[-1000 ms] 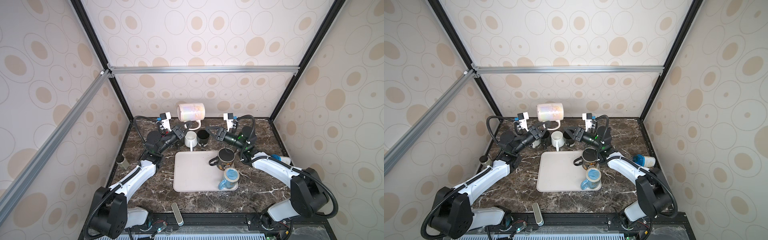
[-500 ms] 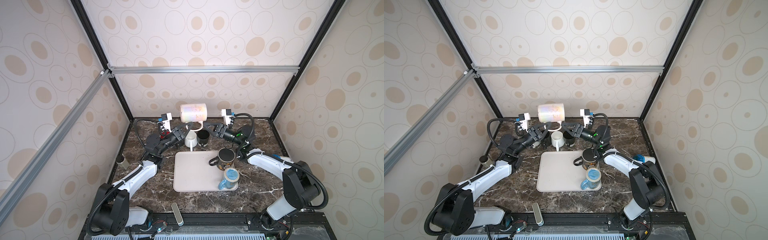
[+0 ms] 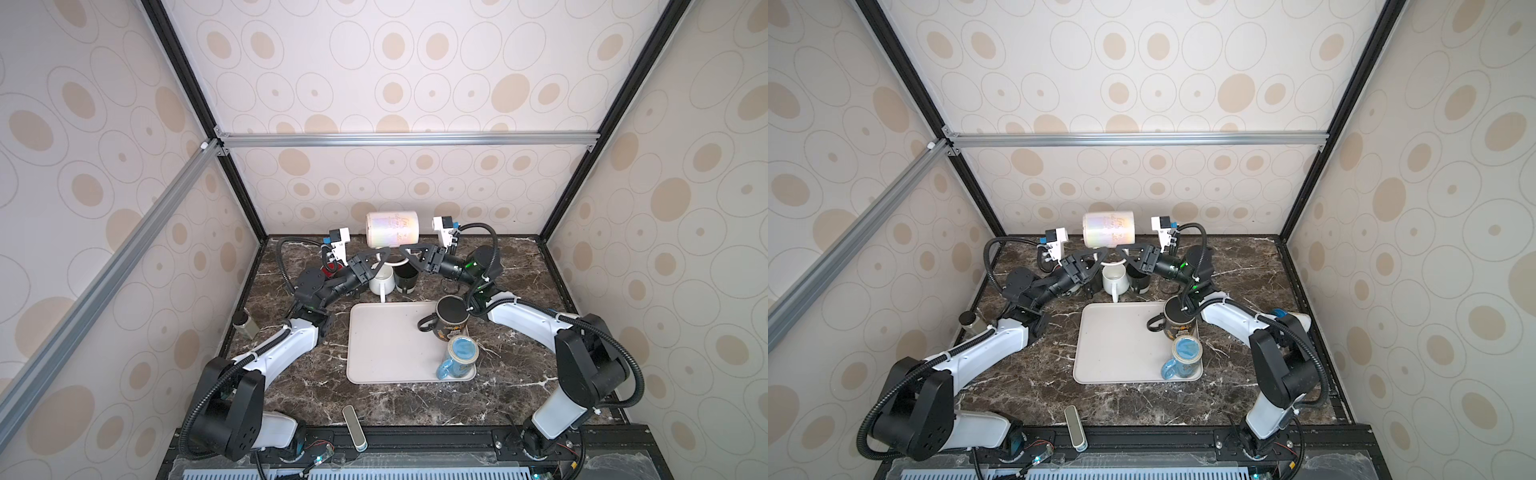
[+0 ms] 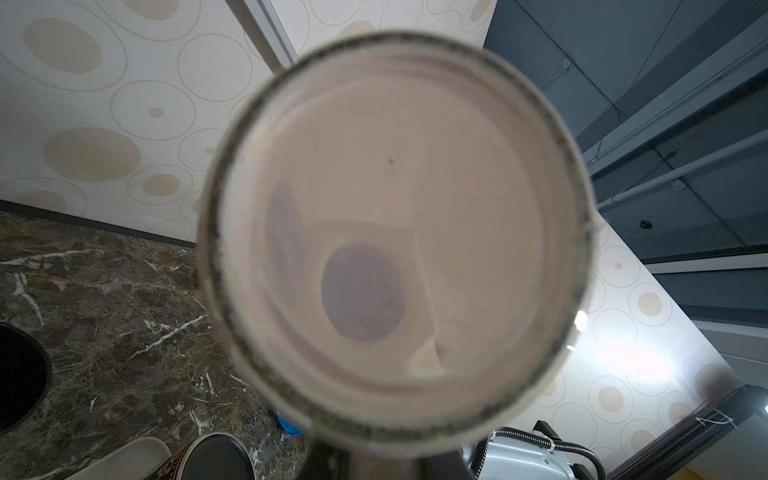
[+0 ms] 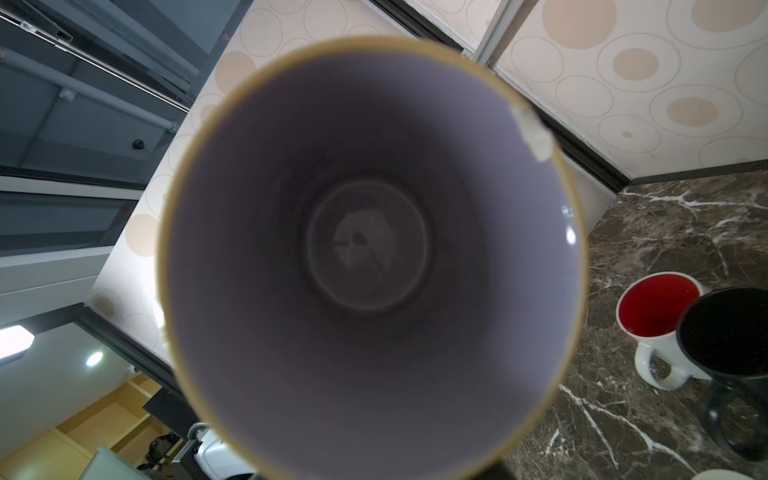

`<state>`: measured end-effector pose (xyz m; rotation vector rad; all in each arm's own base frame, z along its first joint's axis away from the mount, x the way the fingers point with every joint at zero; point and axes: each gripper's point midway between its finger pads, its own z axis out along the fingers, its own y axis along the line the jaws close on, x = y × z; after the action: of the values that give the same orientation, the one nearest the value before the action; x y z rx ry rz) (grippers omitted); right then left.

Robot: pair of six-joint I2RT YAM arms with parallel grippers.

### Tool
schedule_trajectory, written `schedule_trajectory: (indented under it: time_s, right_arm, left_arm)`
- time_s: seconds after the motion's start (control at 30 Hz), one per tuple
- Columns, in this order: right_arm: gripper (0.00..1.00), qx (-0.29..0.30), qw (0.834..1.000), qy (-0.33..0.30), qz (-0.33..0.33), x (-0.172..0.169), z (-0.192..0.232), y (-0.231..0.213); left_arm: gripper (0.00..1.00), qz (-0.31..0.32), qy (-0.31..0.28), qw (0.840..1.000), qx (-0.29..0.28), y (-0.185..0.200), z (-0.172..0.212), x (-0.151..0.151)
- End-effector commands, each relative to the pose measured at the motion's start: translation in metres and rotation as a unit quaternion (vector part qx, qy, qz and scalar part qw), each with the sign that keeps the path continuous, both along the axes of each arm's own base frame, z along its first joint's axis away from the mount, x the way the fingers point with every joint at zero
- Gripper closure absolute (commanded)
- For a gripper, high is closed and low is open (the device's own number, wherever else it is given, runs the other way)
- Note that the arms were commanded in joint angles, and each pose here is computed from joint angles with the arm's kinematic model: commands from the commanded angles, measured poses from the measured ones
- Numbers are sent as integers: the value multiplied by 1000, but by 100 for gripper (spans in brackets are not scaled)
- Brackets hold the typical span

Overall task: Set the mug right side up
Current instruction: 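Close the right gripper on the lifted pink mug's rim while the left holds it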

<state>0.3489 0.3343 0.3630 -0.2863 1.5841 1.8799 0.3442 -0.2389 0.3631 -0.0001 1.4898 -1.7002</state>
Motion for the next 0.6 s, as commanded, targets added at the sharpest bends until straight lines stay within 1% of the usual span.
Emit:
schedule_trajectory:
  time_s: [0.0, 0.17, 0.27, 0.4, 0.47, 0.5, 0.53, 0.57]
  right_arm:
    - [61, 23, 1000, -19, 5, -3, 20, 1]
    - [62, 29, 999, -17, 4, -2, 20, 1]
    - [66, 30, 999, -13, 5, -2, 19, 2]
    - [73, 31, 999, -9, 2, -1, 18, 1]
    - [81, 32, 999, -7, 2, -1, 18, 1]
    - [87, 32, 999, -7, 2, -1, 18, 1]
    - [96, 32, 999, -6, 3, -1, 18, 1]
    - [100, 31, 1000, -5, 3, -1, 17, 1]
  left_arm:
    - [100, -26, -103, 993, -44, -2, 59, -26]
    - [100, -36, -97, 994, -39, -8, 53, -25]
    - [100, -42, -92, 994, -39, -12, 49, -26]
    - [100, -48, -91, 994, -38, -15, 48, -28]
    - [100, -48, -89, 994, -38, -15, 46, -28]
    - [100, -48, -88, 994, -37, -16, 45, -28]
    - [100, -46, -86, 995, -37, -15, 44, -28]
    - [100, -44, -81, 995, -35, -15, 41, -27]
